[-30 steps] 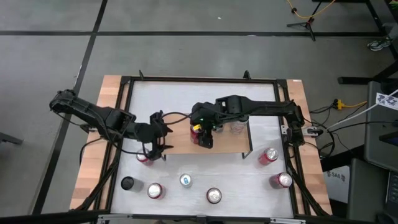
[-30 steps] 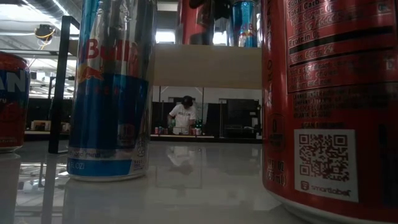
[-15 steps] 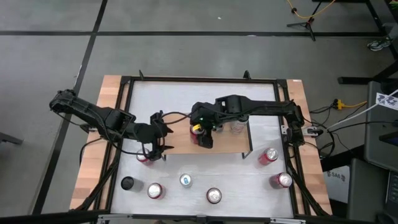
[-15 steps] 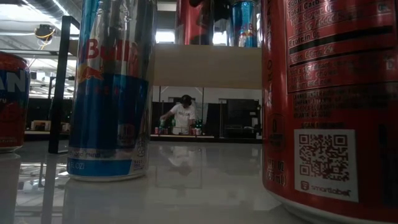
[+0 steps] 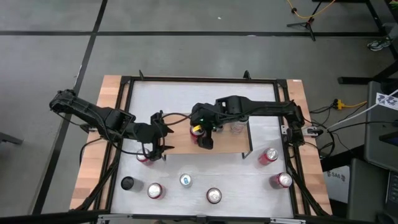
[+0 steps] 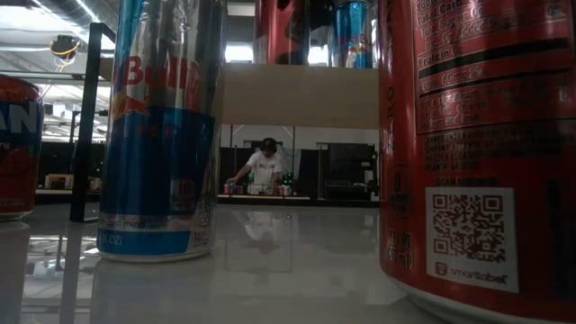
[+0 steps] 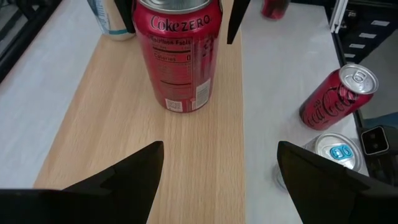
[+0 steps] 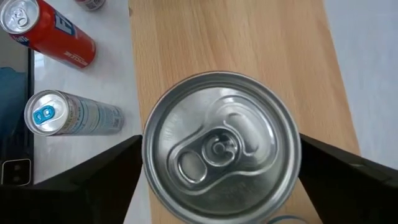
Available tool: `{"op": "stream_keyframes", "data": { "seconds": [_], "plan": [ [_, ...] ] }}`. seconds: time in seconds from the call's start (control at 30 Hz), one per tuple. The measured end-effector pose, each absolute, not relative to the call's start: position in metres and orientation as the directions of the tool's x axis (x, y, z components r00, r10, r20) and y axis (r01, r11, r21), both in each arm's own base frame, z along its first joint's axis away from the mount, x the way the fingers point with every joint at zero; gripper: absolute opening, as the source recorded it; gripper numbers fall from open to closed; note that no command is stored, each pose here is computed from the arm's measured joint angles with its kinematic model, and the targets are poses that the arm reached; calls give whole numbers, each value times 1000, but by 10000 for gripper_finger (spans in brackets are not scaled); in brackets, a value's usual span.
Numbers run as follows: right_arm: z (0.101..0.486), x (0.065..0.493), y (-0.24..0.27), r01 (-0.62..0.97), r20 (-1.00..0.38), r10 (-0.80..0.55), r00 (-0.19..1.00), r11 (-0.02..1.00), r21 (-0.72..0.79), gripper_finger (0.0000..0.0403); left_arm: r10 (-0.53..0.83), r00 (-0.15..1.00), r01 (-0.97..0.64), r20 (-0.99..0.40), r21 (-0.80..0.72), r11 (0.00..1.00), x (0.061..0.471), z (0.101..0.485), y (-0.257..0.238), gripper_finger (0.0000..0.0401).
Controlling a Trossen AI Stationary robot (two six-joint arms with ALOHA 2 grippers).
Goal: Place canned beverage on shelf
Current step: Put the top red-black soda can on the shelf
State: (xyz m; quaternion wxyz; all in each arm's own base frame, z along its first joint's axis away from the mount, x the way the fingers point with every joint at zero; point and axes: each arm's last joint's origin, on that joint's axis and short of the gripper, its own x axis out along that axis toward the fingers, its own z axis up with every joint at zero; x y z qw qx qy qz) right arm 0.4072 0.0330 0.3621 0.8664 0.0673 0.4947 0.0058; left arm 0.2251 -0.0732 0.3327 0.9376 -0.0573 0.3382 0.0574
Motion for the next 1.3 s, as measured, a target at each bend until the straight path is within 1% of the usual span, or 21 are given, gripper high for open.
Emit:
{"op": "stream_keyframes", "data": {
  "seconds": [0.43,0.63,0.8,0.93,1.0,1.1,1.2,1.3],
  "plan": [
    [395,383,31,46,-808,79,584,990,131,386,87,771,-161,-630,-60,985,226,333,-73,307],
    [412,369,28,91,-780,-3,625,993,70,386,87,773,-161,-629,-62,985,226,334,-73,307],
    [425,355,32,83,-764,-4,645,995,64,386,87,773,-164,-629,-65,984,226,334,-73,307],
    [432,338,51,55,-773,-19,634,998,21,386,90,773,-182,-628,-84,980,226,334,-73,307],
    [434,328,65,65,-786,-62,616,998,-28,386,94,774,-186,-627,-82,979,227,333,-73,307],
    [431,314,89,99,-794,-162,586,987,-128,386,97,776,-198,-624,-95,975,231,331,-75,307],
    [424,303,115,115,-788,-228,572,973,-198,386,101,780,-204,-618,-97,974,239,327,-77,307],
    [409,297,139,106,-792,-256,554,966,-237,386,105,765,-204,-635,-84,975,247,319,-81,307]
  ]
}}
